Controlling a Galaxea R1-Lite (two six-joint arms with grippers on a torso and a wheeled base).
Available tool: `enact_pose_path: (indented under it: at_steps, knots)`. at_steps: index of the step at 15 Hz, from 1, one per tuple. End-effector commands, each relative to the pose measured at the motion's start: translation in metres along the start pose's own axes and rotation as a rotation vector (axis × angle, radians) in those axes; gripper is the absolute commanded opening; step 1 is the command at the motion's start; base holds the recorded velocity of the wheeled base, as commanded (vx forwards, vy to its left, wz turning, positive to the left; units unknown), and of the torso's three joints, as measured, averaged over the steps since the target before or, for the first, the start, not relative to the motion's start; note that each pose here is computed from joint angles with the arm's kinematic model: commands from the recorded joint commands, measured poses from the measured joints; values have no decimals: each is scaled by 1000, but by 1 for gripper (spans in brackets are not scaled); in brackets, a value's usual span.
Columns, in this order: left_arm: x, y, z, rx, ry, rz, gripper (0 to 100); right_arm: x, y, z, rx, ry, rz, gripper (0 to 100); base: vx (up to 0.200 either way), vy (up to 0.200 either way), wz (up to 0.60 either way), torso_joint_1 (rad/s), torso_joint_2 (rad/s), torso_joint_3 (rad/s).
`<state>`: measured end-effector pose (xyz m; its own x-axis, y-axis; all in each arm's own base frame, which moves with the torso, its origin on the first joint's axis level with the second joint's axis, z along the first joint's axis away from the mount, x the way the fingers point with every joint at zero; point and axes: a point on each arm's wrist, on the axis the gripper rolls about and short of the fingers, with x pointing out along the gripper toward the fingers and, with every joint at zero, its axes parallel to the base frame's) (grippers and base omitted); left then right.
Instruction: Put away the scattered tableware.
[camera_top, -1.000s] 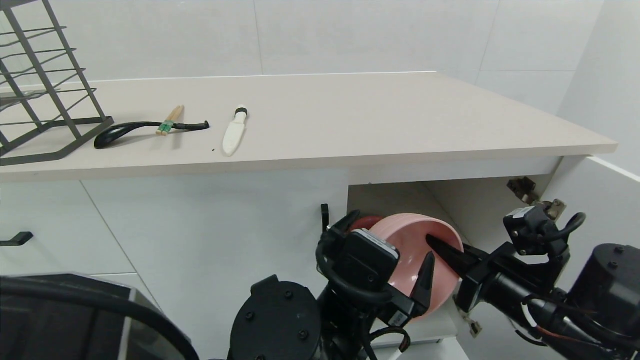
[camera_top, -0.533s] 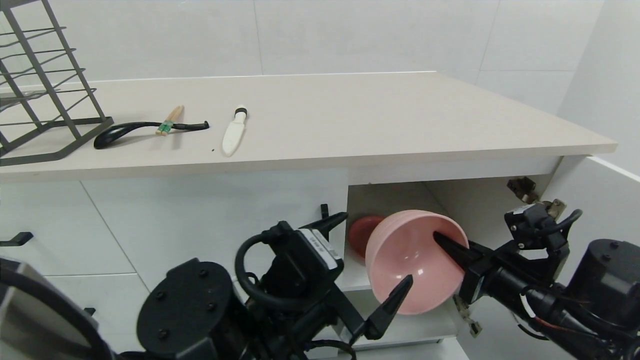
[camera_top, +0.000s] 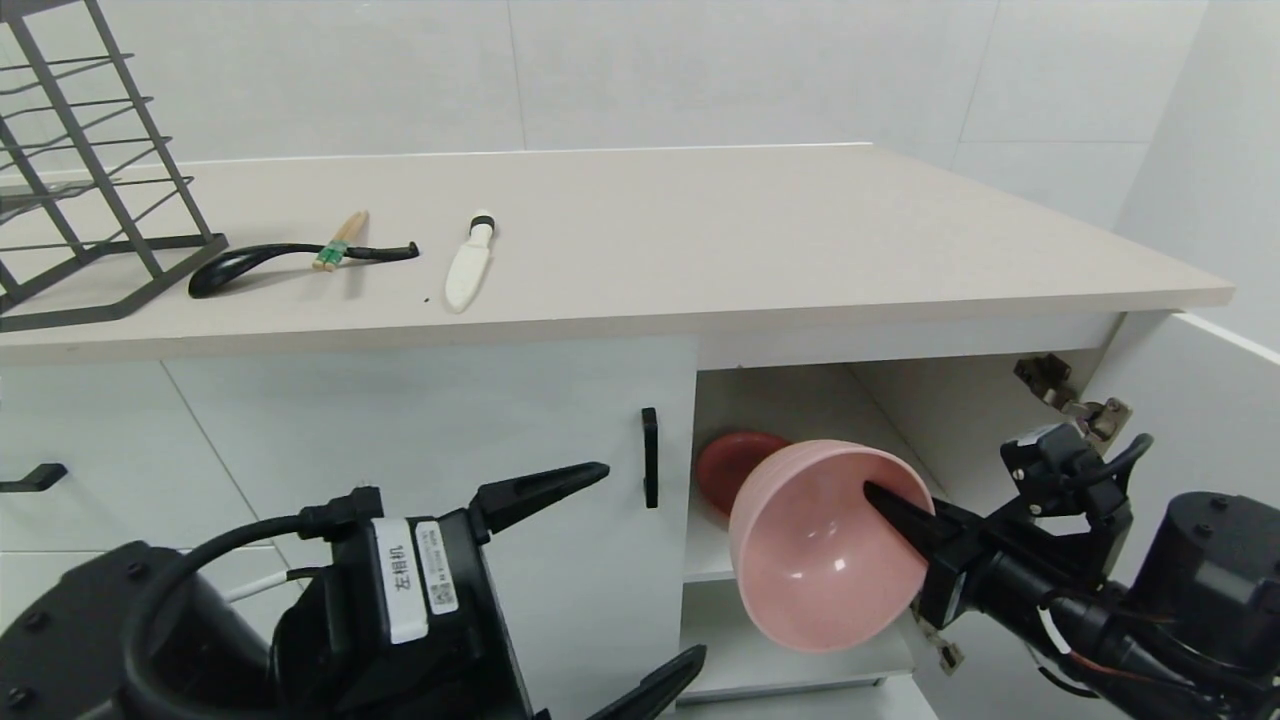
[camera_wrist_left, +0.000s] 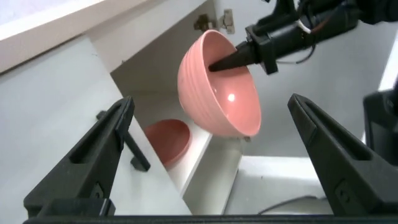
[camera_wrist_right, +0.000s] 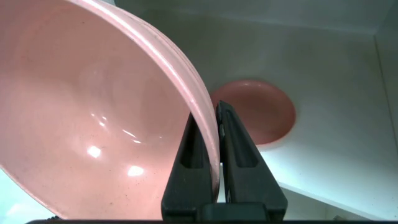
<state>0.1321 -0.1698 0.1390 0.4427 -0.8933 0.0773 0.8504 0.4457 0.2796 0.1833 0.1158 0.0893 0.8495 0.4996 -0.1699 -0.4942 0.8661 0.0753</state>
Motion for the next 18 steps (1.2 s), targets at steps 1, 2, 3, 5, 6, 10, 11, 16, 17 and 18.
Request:
enact_pose_path:
  at_steps: [1, 2, 3, 5, 6, 10, 11, 16, 17, 18]
  knots:
    - [-16, 5, 2, 9, -9, -6, 100, 0, 0, -2, 0, 12, -1, 0, 0, 0, 0, 0, 0, 0]
    - [-23, 5, 3, 12, -13, -21, 100, 1, 0, -4, -1, 21, -2, 0, 0, 0, 0, 0, 0, 0]
    - [-32, 6, 4, 15, -18, -20, 100, 2, 0, -6, -1, 30, -2, 0, 0, 0, 0, 0, 0, 0]
    - [-47, 4, 3, 12, -5, -25, 100, 5, -1, -12, -2, 59, -5, 0, 0, 0, 0, 0, 0, 0]
    - [-51, 3, 3, 12, -5, -25, 100, 8, -1, -16, -3, 77, -6, 0, 0, 0, 0, 0, 0, 0]
    - [-66, 12, 6, 85, 50, 96, 100, 10, -1, -20, -3, 96, -9, 0, 0, 0, 0, 0, 0, 0]
    - [-73, 16, 7, 102, 72, 146, 100, 10, -1, -20, -2, 96, -9, 0, 0, 0, 0, 0, 0, 0]
    - [-167, -21, 29, 94, 118, 182, 100, 7, -3, -28, 4, 139, -18, 0, 0, 0, 0, 0, 0, 0]
    - [-173, -21, 37, 94, 122, 198, 100, 7, -3, -29, 4, 147, -20, 0, 0, 0, 0, 0, 0, 0]
    - [-185, -22, 55, 81, 109, 262, 100, 7, -5, -31, 6, 157, -26, 0, 0, 0, 0, 0, 0, 0]
